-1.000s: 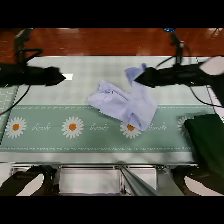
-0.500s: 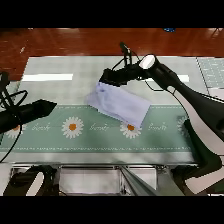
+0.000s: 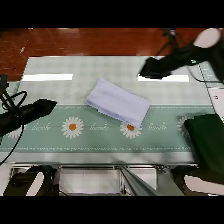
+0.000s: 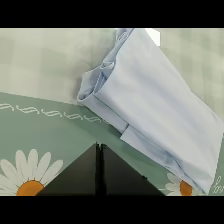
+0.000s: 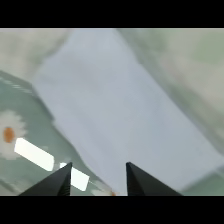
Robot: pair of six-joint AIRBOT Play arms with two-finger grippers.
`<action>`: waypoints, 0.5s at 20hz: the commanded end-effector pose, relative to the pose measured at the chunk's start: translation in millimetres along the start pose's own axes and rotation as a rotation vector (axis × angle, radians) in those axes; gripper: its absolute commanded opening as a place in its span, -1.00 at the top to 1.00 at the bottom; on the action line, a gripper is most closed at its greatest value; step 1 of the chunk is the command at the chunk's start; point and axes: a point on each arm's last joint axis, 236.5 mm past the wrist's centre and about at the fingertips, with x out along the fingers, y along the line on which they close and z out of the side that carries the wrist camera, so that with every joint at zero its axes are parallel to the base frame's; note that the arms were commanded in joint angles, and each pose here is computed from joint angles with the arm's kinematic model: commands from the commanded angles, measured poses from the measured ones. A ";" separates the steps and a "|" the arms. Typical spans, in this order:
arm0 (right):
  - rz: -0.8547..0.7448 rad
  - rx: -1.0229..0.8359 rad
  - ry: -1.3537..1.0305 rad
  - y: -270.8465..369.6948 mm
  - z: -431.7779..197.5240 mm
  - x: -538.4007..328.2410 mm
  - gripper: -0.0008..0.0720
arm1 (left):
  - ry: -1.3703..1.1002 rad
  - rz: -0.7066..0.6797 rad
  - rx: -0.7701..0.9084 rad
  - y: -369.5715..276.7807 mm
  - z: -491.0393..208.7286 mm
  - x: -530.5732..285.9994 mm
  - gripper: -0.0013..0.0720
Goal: Fold the shirts.
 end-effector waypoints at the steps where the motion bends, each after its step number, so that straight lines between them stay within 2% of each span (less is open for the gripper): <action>1: -0.467 0.184 -0.168 -115.2 -49.7 -78.0 -0.13 | -0.006 -0.006 -0.008 -1.2 1.3 0.1 0.92; 4: -0.389 0.367 -0.313 -131.7 -93.8 -36.3 -0.13 | -0.007 -0.006 -0.008 -1.2 1.4 0.1 0.92; 7: -0.199 0.573 -0.269 -126.7 -135.3 35.1 -0.13 | -0.007 -0.006 -0.009 -1.1 1.3 0.2 0.92; 10: -0.118 0.643 -0.177 -125.7 -153.4 77.7 -0.13 | -0.006 -0.006 -0.008 -1.1 1.3 0.2 0.92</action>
